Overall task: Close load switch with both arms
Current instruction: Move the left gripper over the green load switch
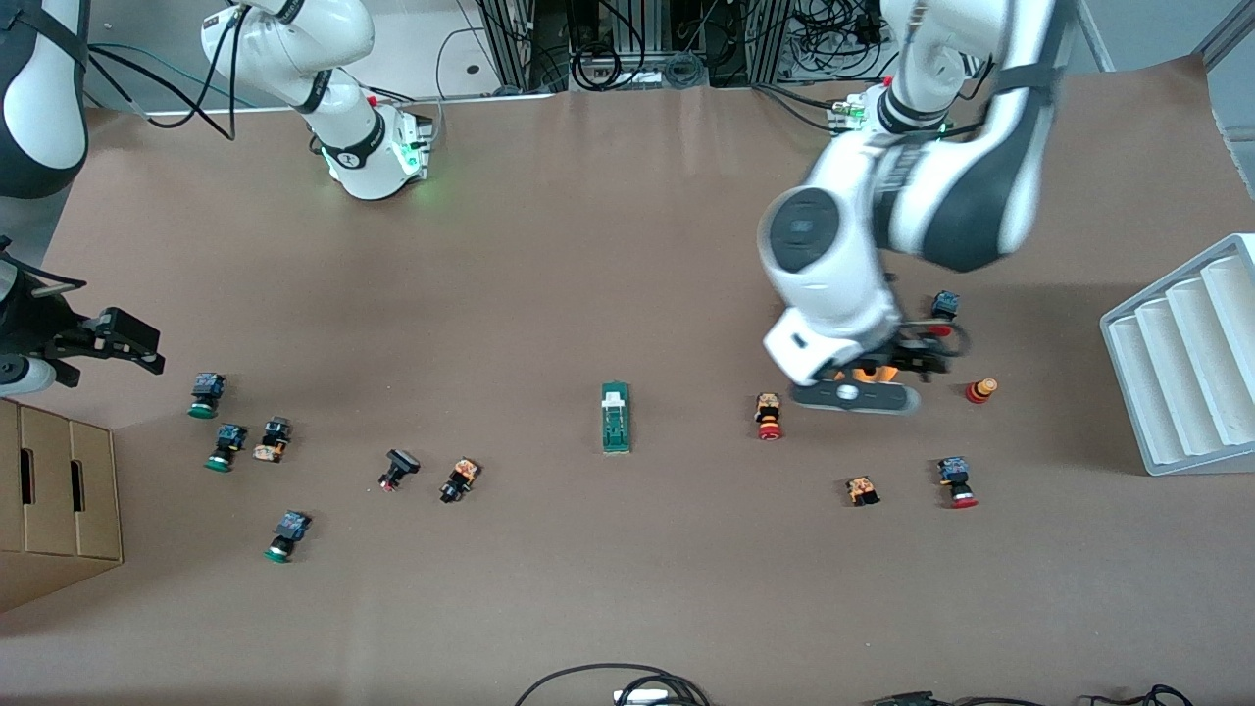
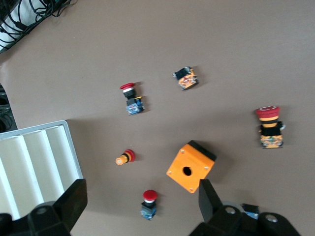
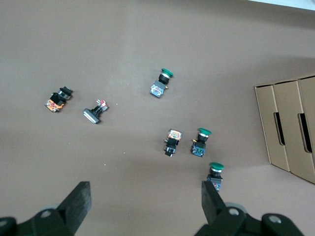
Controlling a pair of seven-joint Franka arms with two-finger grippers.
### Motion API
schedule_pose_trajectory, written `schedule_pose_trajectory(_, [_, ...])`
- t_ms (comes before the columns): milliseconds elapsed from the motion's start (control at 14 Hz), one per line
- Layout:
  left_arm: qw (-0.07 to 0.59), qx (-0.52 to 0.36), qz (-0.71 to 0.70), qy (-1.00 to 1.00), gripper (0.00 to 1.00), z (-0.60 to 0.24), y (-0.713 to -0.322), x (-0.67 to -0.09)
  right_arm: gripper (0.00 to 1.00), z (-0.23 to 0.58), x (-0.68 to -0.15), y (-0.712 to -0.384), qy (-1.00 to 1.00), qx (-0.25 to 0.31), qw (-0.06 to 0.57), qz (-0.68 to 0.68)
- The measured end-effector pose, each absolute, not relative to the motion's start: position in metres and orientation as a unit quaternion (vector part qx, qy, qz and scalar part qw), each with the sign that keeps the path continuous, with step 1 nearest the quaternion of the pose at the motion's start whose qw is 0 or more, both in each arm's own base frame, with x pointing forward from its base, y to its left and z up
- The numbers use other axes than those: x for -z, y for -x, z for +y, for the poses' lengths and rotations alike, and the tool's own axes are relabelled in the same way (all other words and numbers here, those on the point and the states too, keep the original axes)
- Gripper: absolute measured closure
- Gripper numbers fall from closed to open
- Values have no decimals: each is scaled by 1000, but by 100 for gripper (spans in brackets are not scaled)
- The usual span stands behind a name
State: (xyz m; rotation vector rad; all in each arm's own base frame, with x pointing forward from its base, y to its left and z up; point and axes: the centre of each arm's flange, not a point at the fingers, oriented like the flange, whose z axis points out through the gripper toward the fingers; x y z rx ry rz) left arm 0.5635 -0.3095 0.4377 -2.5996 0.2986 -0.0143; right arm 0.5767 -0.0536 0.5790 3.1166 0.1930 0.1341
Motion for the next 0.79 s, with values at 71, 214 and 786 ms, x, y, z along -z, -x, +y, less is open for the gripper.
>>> schedule_pose_trajectory(71, [267,11,98,959,0,-321,-559,-428,0,-54,-579,-577,-997,-43,8,62])
schedule_pose_trajectory(214, [290,36,58,955,0,-343,-551,-408,0,-54,-579,-577,-997,-43,8,62])
schedule_pose_trajectory(786, [303,100,-112,941,0,-390,-525,-357,0,-53,-579,-577,-997,-43,8,62])
